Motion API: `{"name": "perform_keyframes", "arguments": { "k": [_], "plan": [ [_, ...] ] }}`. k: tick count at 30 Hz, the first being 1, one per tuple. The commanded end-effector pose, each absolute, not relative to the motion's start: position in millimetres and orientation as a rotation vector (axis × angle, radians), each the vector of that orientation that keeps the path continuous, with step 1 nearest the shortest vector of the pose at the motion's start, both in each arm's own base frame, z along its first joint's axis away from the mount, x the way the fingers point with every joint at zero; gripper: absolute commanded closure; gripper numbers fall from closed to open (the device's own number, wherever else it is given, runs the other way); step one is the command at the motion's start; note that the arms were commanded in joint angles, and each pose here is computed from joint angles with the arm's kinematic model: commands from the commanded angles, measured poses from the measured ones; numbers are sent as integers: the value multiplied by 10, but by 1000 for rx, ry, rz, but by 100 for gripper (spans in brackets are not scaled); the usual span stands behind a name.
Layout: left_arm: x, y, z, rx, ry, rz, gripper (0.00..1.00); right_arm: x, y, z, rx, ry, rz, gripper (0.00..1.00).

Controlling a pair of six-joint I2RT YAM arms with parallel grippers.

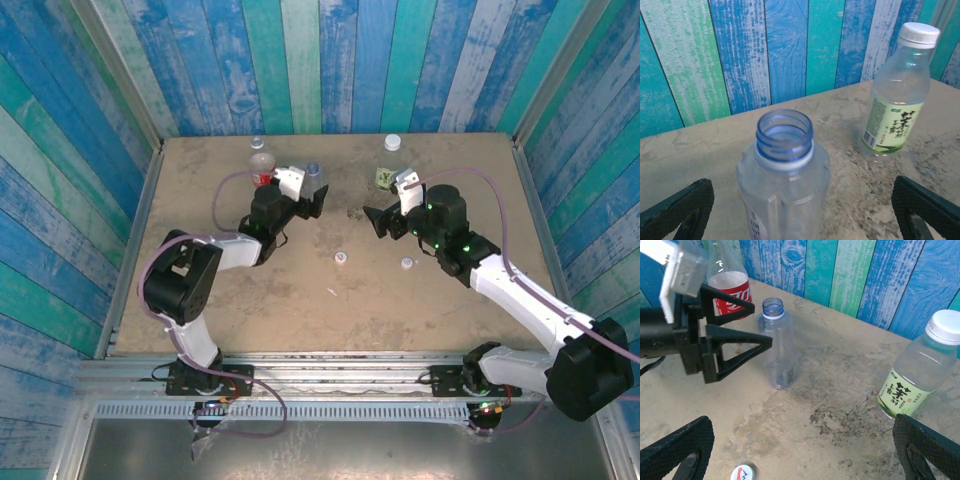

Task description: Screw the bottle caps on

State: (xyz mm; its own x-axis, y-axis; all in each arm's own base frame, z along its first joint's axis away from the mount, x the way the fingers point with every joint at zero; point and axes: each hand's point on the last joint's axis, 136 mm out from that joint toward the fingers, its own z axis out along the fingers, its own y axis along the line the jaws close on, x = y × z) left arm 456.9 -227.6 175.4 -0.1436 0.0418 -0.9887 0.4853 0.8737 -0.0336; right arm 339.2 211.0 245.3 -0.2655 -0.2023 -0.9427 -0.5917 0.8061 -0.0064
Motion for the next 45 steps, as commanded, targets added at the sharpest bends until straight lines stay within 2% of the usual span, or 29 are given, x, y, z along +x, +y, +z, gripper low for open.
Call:
{"name": "perform_keyframes", "arguments": {
  "k": [1,4,11,21,25,32,38,41,45],
  "plan": [
    [4749,-2221,1497,383,1774,-351,3,3322,2116,2476,-604,1833,441,5],
    [4850,-2226,1460,380,1780,-342,0,3313,2114,2472,-603,1835,444,5],
    [5001,-2322,1360,423,1796,-347,11,3296,2114,2456,-600,1840,451,5],
    [5031,-2382,1381,476,1772,-352,42,3281,2123,2440,-594,1848,464,5],
    [4976,-2420,1426,512,1750,-370,49,3251,2145,2403,-601,1858,472,5],
    [4766,-2422,1611,563,1714,-400,52,3190,2264,2237,-635,1899,488,5],
    [4414,-2278,1818,565,1700,-405,51,3110,2497,1776,-712,1994,454,6],
    [4177,-2199,1862,572,1698,-419,51,3142,2570,1525,-686,2073,444,16],
    [3865,-2053,1886,566,1707,-415,51,3146,2749,1233,-732,2121,433,18]
  ]
}}
